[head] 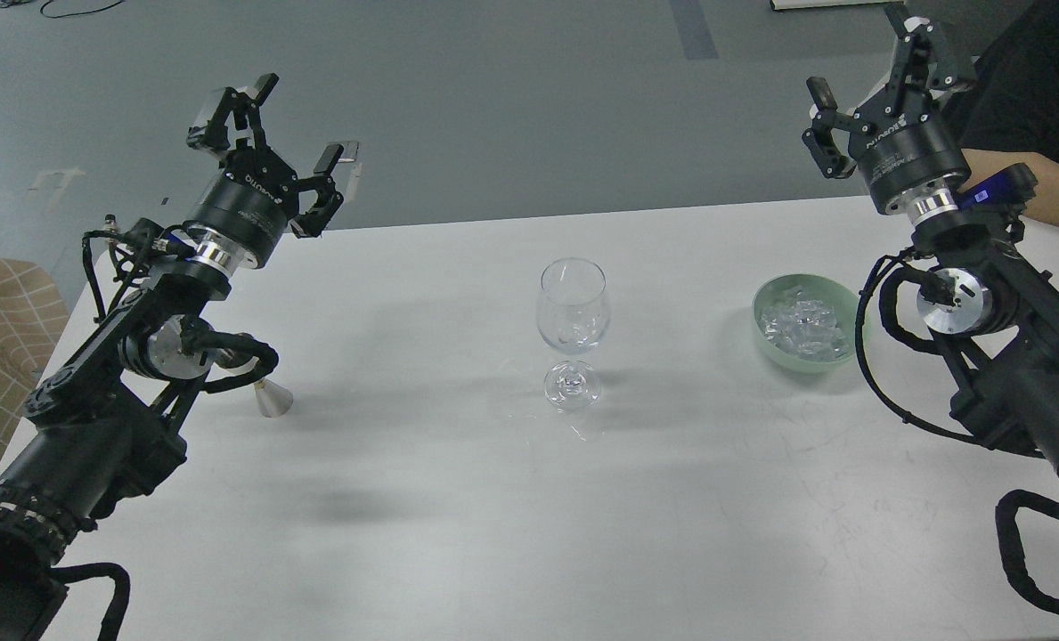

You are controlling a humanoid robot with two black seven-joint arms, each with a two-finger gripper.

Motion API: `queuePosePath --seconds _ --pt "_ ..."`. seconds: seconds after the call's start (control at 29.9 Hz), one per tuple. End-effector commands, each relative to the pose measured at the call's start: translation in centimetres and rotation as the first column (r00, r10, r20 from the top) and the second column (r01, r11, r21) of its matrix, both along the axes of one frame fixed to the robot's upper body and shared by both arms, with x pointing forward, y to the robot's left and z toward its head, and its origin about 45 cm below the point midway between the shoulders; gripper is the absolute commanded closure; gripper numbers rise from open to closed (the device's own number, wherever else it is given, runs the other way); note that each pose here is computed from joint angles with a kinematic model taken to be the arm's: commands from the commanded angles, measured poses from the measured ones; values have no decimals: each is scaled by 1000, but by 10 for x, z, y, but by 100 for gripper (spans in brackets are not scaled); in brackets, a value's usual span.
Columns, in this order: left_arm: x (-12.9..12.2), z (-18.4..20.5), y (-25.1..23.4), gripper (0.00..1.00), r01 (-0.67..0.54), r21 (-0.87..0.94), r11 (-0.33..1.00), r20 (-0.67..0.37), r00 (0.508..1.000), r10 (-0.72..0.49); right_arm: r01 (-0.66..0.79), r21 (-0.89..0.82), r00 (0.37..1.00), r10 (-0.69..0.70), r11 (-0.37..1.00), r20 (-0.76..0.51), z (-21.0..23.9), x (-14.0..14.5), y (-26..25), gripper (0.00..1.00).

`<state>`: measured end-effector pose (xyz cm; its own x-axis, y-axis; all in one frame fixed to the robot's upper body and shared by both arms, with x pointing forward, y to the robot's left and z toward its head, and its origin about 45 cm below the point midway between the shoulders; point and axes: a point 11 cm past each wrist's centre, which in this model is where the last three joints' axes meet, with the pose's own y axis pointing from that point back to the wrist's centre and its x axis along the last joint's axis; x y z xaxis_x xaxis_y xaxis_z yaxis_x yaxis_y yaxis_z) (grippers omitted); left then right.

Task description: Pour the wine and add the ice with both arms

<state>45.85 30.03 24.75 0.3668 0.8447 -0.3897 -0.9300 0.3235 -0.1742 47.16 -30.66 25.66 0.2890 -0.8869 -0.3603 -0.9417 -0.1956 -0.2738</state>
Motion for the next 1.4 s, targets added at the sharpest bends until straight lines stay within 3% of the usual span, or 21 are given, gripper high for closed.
queuePosePath --seconds 0.0,0.4,0.8,0.97,1.37 --pt "0 -2 -1 0 12 8 1000 -18 1000 -12 -3 -1 1000 3 1000 -3 -1 0 2 0" --pt "-2 1 -8 1 62 -58 996 -47 997 -65 -3 -2 1000 3 1000 -1 0 0 1 0" --pt "-9 7 13 1 36 -207 978 -107 993 -59 -3 -3 1000 3 1000 -2 -1 0 1 0" --pt "-37 20 30 1 49 -250 967 -78 994 -71 -4 -4 1000 4 1000 -6 -3 -1 1 0" --pt "-129 4 106 1 -190 -461 867 -202 974 106 -6 -2 1000 6 1000 -16 -8 -4 1 0"
